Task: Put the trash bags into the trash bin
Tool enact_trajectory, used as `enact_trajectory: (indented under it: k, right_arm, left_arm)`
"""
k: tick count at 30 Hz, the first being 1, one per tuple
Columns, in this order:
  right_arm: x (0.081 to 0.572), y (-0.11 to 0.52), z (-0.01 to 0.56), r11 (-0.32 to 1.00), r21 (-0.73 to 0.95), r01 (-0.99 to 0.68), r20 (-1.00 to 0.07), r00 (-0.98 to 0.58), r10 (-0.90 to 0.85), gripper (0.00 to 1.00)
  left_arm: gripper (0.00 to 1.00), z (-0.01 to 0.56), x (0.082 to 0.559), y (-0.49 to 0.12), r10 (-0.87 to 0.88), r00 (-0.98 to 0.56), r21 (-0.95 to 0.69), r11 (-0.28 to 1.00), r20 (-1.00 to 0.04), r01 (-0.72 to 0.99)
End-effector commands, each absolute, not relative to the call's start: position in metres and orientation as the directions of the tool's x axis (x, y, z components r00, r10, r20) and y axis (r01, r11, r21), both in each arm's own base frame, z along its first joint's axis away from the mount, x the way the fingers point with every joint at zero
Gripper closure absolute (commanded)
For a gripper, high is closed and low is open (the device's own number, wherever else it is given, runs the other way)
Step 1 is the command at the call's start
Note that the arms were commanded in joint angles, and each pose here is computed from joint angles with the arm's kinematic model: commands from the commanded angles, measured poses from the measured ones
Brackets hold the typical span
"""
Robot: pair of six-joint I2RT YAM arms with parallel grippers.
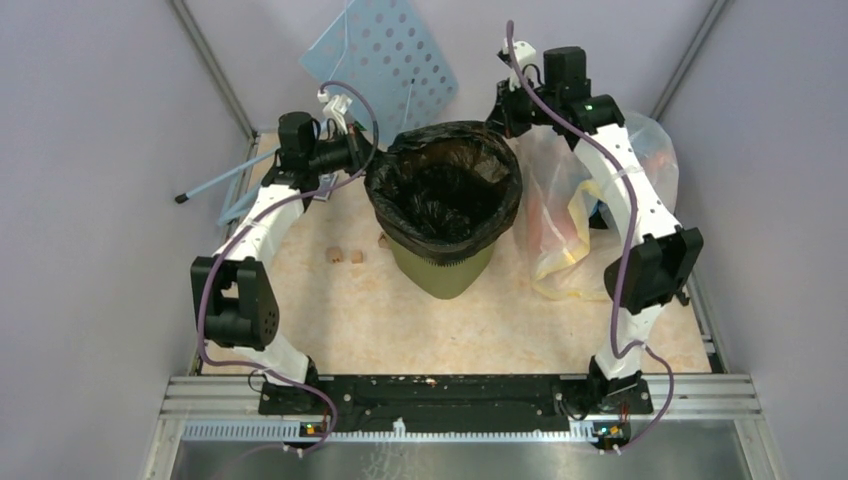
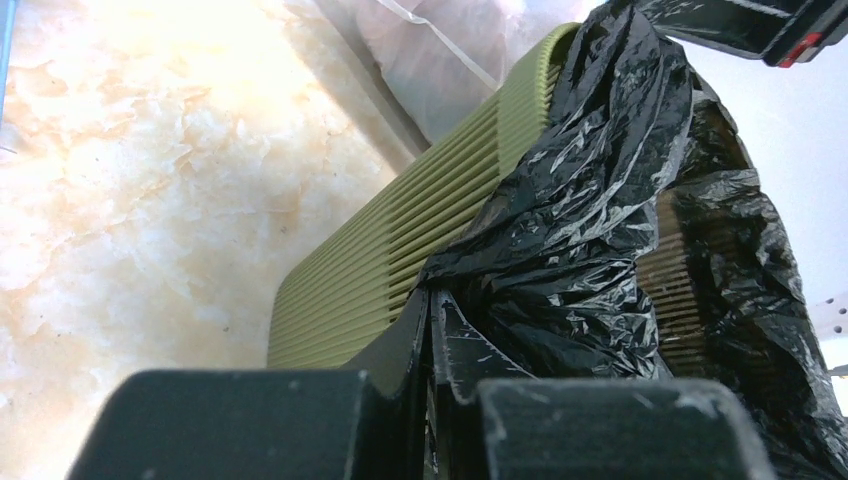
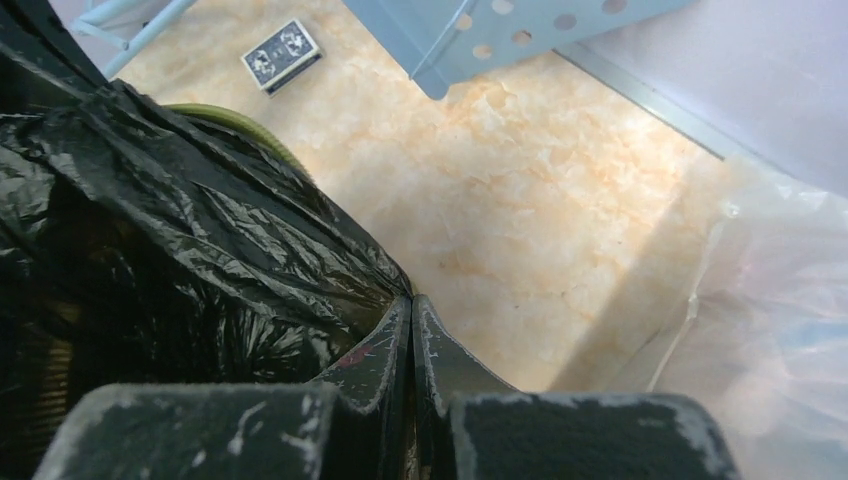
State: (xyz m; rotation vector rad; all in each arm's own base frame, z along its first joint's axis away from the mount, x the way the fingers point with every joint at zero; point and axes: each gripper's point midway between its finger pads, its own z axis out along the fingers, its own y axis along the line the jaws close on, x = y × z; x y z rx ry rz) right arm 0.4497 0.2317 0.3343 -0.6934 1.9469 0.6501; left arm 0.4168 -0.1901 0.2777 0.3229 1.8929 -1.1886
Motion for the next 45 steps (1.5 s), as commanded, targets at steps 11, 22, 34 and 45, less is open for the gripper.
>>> enact_trajectory:
  k: [11,22,34,45]
  right_arm:
    - [0.474,0.246,0.295,0.675,0.274,-0.685,-0.849,-0.502,-0.164,1.00]
    - [0.462,0.246,0.260,0.687,0.360,-0.632,-0.800,-0.588,-0.122,1.00]
    - [0.482,0.199,0.297,0.820,0.317,-0.477,-0.828,-0.561,-0.007,0.75]
    - [0.433,0.121,0.360,0.892,0.383,-0.239,-0.886,-0.369,0.281,0.39]
  left_arm:
    - [0.96,0.246,0.432,-0.191,-0.184,-0.666,-0.642,0.536,-0.722,0.548]
    - [0.96,0.218,0.423,-0.187,-0.185,-0.718,-0.666,0.575,-0.671,0.475]
    - [0.81,0.246,0.427,-0.171,-0.232,-0.632,-0.594,0.666,-0.740,0.451]
    - [0.55,0.279,0.410,-0.123,-0.350,-0.531,-0.561,0.767,-0.772,0.310]
